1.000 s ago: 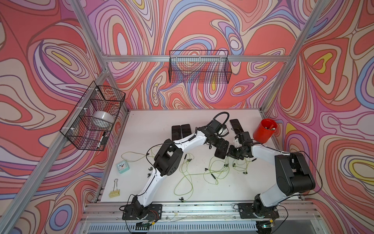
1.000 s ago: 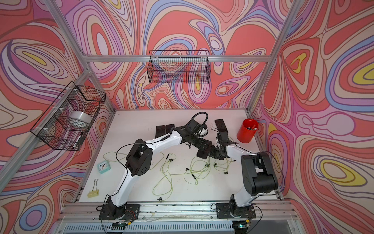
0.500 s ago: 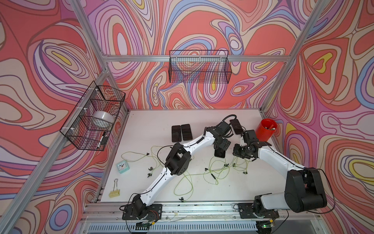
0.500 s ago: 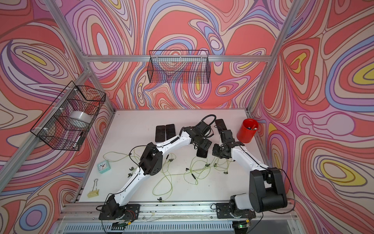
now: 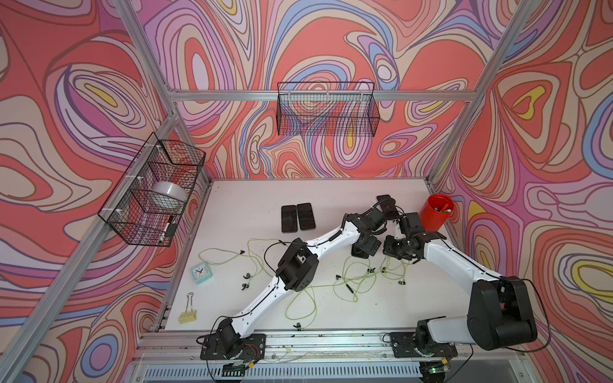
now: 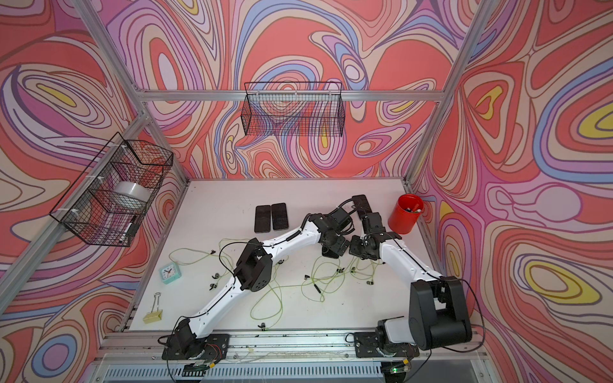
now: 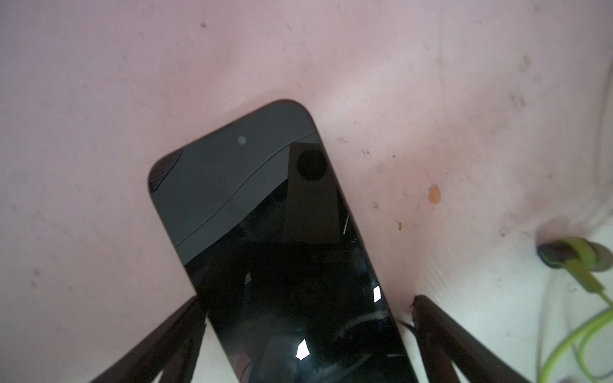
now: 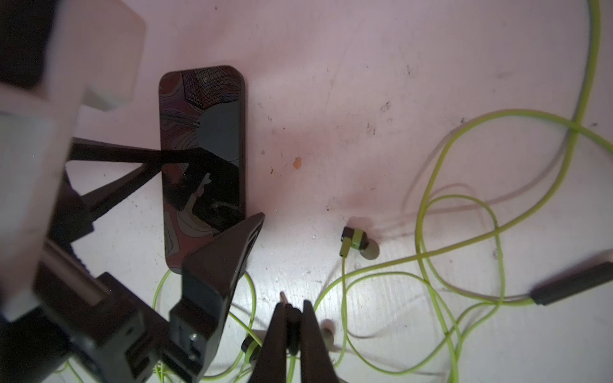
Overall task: Plug wired earphones into phones
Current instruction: Move the phone to the center of the board.
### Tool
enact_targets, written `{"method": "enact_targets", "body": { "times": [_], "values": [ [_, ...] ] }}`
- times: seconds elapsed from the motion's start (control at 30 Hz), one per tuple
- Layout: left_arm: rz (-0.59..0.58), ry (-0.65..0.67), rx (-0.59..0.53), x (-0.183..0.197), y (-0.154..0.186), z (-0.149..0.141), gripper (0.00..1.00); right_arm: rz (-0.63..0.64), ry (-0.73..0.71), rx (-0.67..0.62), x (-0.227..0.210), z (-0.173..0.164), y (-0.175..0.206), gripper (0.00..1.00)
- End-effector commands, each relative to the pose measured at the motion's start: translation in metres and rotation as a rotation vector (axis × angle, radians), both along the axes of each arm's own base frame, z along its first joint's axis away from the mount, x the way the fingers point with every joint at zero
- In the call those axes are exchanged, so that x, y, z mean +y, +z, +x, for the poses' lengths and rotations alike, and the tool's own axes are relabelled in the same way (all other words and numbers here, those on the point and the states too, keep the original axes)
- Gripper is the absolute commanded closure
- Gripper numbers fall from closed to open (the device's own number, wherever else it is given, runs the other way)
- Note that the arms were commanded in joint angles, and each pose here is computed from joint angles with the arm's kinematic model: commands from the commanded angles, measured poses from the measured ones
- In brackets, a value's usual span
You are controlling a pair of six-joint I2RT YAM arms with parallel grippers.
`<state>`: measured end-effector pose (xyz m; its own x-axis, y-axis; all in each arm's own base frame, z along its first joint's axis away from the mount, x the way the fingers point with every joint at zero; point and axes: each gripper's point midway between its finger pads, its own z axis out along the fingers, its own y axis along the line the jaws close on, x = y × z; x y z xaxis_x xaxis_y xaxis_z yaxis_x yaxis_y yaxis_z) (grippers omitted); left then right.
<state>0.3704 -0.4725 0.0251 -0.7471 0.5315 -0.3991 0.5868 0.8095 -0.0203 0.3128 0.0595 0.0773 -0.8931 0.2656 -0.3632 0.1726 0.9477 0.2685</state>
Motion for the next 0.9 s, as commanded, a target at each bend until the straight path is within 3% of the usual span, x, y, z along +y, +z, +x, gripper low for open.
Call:
{"method": "enact_targets", "body": {
  "times": [0.0, 0.17, 0.4, 0.6, 0.87],
  "values": [
    [0.137, 0.012, 0.027, 0.022, -0.028, -0.008, 0.01, -0.015, -0.006, -0.033, -0.004, 0.000, 0.007, 1.00],
    [0.278, 0.022, 0.023, 0.059, -0.041, -0.002, 0.17, -0.028, -0.008, -0.048, -0.007, 0.000, 0.012, 1.00],
    [0.246, 0.071, 0.106, 0.099, -0.040, 0.015, 0.32, -0.035, -0.003, -0.052, -0.007, 0.001, 0.011, 1.00],
    [0.275, 0.070, 0.158, 0.128, -0.038, 0.024, 0.28, -0.033, 0.005, -0.058, -0.006, 0.003, 0.013, 1.00],
    [0.298, 0.037, 0.278, 0.139, -0.043, 0.000, 0.25, -0.037, 0.006, -0.059, -0.007, 0.003, 0.013, 1.00]
  ]
}}
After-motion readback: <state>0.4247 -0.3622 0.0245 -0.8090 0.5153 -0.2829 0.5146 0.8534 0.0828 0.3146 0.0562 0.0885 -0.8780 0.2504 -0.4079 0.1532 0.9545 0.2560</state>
